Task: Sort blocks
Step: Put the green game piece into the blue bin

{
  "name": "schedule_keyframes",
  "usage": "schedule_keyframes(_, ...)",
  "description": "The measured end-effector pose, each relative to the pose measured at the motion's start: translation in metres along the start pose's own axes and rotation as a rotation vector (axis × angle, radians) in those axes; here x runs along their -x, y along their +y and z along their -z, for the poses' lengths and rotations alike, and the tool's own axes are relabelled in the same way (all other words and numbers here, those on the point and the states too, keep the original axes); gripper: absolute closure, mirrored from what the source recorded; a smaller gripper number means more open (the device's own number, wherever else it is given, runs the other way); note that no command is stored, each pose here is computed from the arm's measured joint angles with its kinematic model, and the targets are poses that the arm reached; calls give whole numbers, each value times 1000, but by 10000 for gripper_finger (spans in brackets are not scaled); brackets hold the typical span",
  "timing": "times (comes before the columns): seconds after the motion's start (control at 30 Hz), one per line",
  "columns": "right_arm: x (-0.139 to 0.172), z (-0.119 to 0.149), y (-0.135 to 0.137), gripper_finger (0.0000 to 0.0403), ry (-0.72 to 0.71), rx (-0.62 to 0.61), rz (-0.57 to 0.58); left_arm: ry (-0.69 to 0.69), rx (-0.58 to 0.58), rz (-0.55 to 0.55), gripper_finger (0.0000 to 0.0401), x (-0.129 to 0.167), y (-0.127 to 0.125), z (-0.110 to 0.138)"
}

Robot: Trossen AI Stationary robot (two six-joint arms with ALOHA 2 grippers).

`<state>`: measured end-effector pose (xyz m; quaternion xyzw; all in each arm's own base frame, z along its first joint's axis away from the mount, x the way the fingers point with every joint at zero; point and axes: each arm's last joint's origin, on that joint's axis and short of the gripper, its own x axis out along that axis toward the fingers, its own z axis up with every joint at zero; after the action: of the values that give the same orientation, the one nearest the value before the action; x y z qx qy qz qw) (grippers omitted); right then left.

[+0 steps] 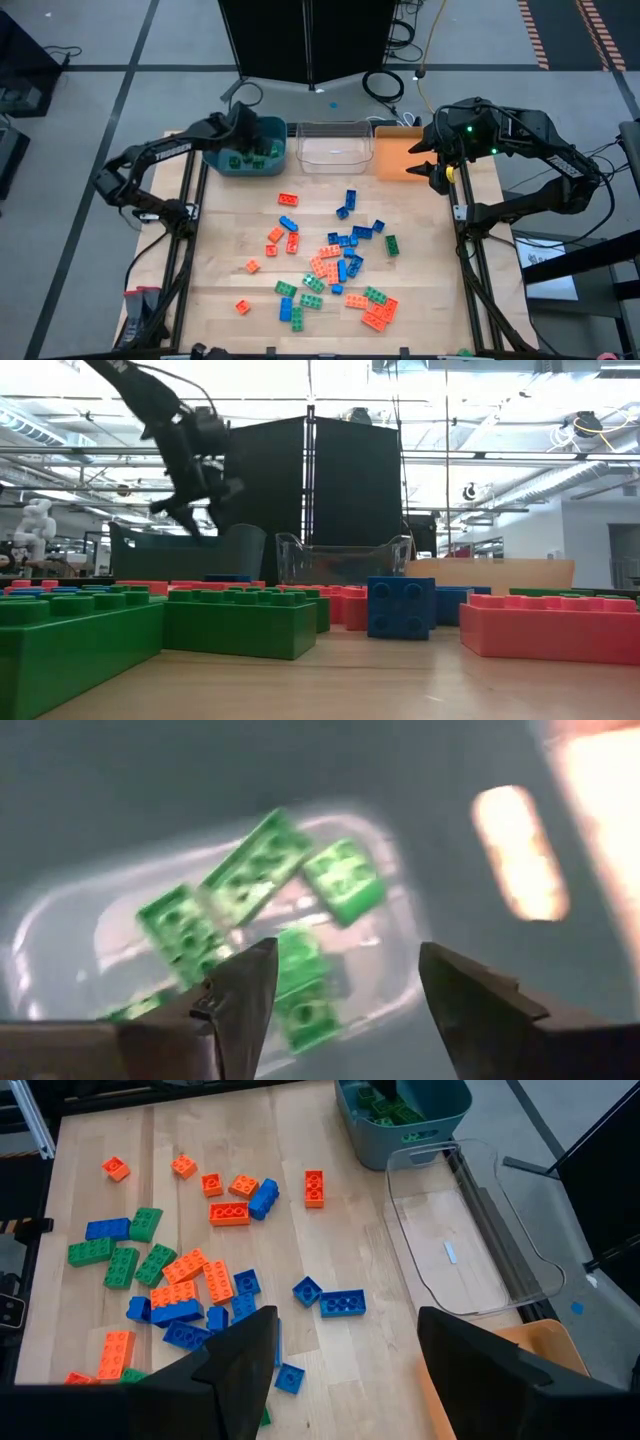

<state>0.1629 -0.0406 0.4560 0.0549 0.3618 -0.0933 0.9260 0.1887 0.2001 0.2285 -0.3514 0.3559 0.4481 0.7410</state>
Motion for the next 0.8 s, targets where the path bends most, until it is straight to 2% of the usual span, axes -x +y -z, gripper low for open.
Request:
schedule_keyframes(0.27, 0, 0, 0, 163, 0, 1, 0, -155, -125, 160, 158, 54, -43, -17)
schedule_keyframes(0.43, -8, 2, 0, 163, 17, -31, 0, -183, -223, 286, 158, 81, -75, -2)
schedule_keyframes(0.63, -52, 28, -3, 163, 197, -96, 9, -168, -345, 420, 158, 106, -105, 29)
schedule_keyframes(0.8, -104, 67, -5, 163, 370, -298, 54, -159, -369, 494, 158, 124, -118, 50)
